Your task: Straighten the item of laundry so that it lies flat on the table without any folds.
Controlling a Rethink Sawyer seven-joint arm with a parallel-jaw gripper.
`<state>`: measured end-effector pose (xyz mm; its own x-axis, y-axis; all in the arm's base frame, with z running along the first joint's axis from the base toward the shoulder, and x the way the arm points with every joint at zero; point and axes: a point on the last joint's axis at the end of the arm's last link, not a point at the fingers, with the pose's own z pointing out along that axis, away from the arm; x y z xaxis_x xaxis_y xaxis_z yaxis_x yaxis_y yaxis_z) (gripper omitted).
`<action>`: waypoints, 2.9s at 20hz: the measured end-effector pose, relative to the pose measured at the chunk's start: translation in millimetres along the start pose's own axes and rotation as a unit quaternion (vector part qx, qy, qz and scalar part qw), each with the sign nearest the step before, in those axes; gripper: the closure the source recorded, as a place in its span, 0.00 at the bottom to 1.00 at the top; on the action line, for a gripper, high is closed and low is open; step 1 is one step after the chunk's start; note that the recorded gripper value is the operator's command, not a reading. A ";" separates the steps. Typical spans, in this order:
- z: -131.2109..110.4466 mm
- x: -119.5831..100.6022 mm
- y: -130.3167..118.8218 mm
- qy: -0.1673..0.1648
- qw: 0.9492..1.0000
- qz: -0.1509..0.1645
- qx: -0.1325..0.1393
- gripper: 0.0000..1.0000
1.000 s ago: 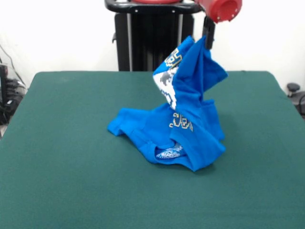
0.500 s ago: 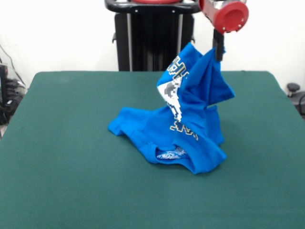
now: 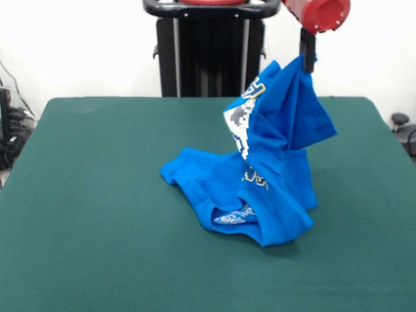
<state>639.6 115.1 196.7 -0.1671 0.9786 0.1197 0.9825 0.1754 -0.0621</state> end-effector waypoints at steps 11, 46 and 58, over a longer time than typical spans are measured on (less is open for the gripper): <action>14.1 46.8 0.2 0.005 1.000 0.021 0.008 1.00; 133.2 -35.0 -79.2 0.105 0.921 0.335 0.171 1.00; 131.0 -17.9 -109.9 0.207 0.885 0.360 0.210 1.00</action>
<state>523.9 92.4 71.6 0.6191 0.7456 0.2468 0.6909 -0.3676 -0.6225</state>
